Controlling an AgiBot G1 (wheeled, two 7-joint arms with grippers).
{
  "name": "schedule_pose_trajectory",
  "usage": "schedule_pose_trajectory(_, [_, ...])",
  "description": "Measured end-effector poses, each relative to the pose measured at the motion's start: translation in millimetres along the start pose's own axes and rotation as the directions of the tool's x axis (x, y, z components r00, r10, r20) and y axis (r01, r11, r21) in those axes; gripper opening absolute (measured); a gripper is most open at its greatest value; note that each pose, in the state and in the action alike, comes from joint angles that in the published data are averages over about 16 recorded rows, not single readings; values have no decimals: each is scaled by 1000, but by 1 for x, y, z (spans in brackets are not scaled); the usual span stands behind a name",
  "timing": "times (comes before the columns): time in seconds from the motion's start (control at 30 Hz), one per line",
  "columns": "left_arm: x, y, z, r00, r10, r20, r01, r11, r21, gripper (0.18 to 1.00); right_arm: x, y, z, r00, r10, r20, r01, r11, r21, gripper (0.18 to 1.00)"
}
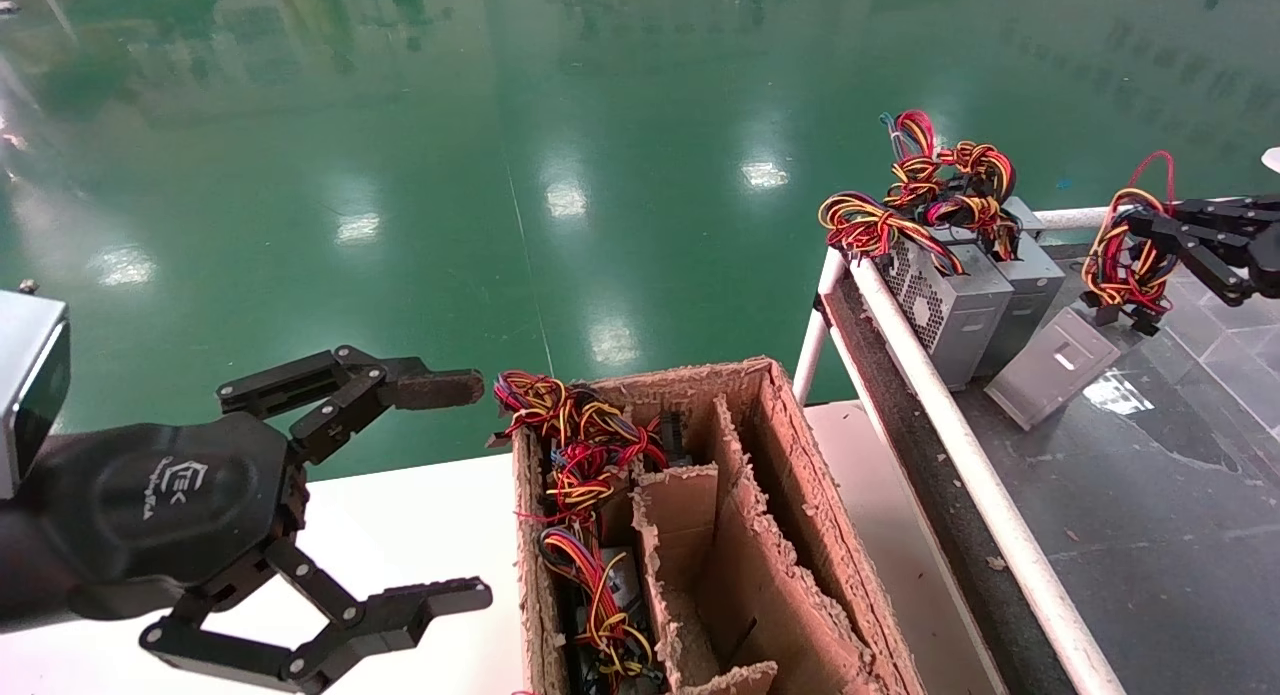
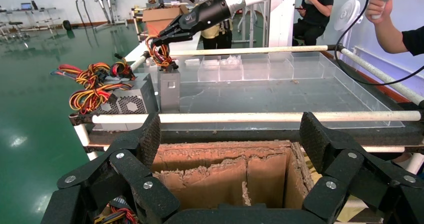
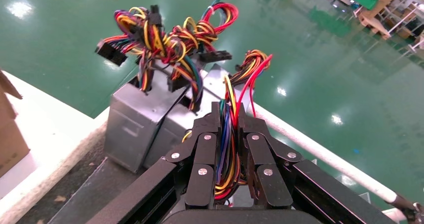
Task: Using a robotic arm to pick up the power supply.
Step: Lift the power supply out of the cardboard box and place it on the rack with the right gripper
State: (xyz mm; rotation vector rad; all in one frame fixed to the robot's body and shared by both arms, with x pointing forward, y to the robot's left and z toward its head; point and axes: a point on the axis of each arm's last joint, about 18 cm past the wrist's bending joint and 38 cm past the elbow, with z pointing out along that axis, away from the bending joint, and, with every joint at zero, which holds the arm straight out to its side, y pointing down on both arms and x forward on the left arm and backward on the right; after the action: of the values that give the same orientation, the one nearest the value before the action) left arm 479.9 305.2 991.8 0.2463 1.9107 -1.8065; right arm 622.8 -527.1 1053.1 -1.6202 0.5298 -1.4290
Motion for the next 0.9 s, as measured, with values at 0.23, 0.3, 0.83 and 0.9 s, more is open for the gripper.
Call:
schedule_pose_trajectory(0.23, [0,0,0,1000,0,0,0,1000,0,1001,3,-4,9,1000,-16,-17,16,1000,-13,244])
schedule_pose_trajectory(0.3, [0,0,0,1000,0,0,0,1000,0,1001,3,-5,11,1000,-21,-22,20,1000,-16,244])
schedule_pose_trajectory(0.83, [0,0,0,1000,0,0,0,1000,0,1001,5,-15,30,997,-61,-47,60,997,-38,244])
schedule_pose_trajectory(0.9, [0,0,0,1000,0,0,0,1000,0,1001,6,-16,32,996,-65,-53,63,997,-43,244])
